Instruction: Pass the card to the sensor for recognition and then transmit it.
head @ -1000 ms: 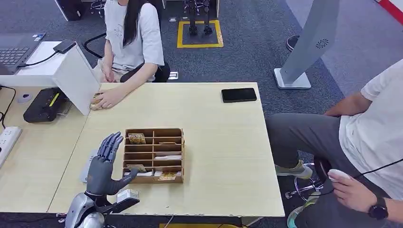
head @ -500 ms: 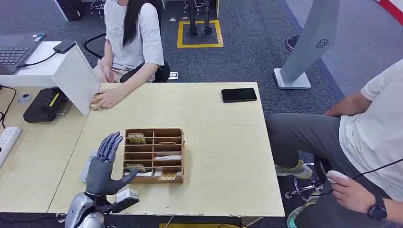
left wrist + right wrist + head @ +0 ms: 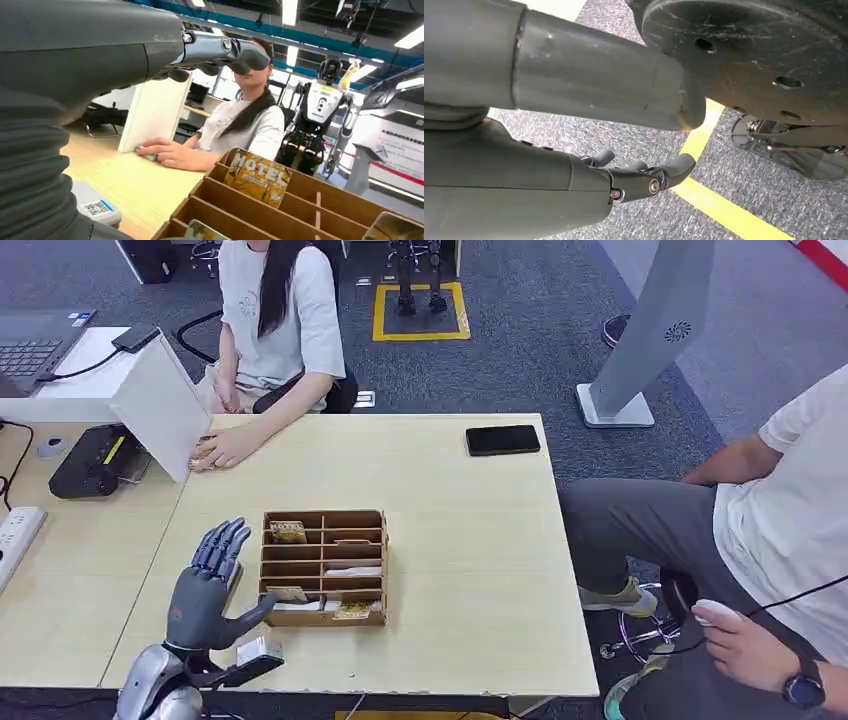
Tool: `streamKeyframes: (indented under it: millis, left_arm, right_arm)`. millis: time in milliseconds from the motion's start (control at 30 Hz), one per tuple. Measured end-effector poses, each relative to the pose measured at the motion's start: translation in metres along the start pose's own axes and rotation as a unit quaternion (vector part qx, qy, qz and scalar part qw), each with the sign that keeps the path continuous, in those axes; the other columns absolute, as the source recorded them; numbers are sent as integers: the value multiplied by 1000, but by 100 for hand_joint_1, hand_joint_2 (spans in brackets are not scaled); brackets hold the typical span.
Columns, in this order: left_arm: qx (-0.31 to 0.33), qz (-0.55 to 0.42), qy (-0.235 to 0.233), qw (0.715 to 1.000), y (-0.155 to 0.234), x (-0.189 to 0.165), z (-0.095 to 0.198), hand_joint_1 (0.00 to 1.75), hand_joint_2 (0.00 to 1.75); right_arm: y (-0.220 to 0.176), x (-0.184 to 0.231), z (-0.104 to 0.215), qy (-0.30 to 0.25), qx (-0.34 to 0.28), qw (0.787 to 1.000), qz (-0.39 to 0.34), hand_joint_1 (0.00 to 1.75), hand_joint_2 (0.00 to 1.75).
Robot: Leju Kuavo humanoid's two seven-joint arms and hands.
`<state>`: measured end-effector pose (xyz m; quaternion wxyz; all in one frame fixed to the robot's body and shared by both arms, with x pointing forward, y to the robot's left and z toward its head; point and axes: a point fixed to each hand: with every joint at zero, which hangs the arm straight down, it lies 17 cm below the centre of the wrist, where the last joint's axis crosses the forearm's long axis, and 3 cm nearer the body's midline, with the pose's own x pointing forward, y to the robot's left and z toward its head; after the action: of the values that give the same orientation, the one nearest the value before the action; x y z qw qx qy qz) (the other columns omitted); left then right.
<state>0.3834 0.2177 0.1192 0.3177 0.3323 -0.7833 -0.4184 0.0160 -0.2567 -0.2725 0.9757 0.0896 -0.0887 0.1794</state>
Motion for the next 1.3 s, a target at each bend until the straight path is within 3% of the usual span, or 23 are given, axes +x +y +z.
streamKeyframes:
  millis: [533,867,1300]
  left_arm:
    - [-87,-21,-11,996,-20,-22,20,0,175]
    - [-103,-18,-19,994,-18,-24,23,0,175]
    - [-114,61,-50,990,4,-1,9,0,175]
  right_arm:
    - [-3,5,-1,-4,-3,1000,3,0,0]
    - [-4,6,-1,-5,-7,1000,5,0,0]
    - [-4,5,-1,-11,-8,1000,9,0,0]
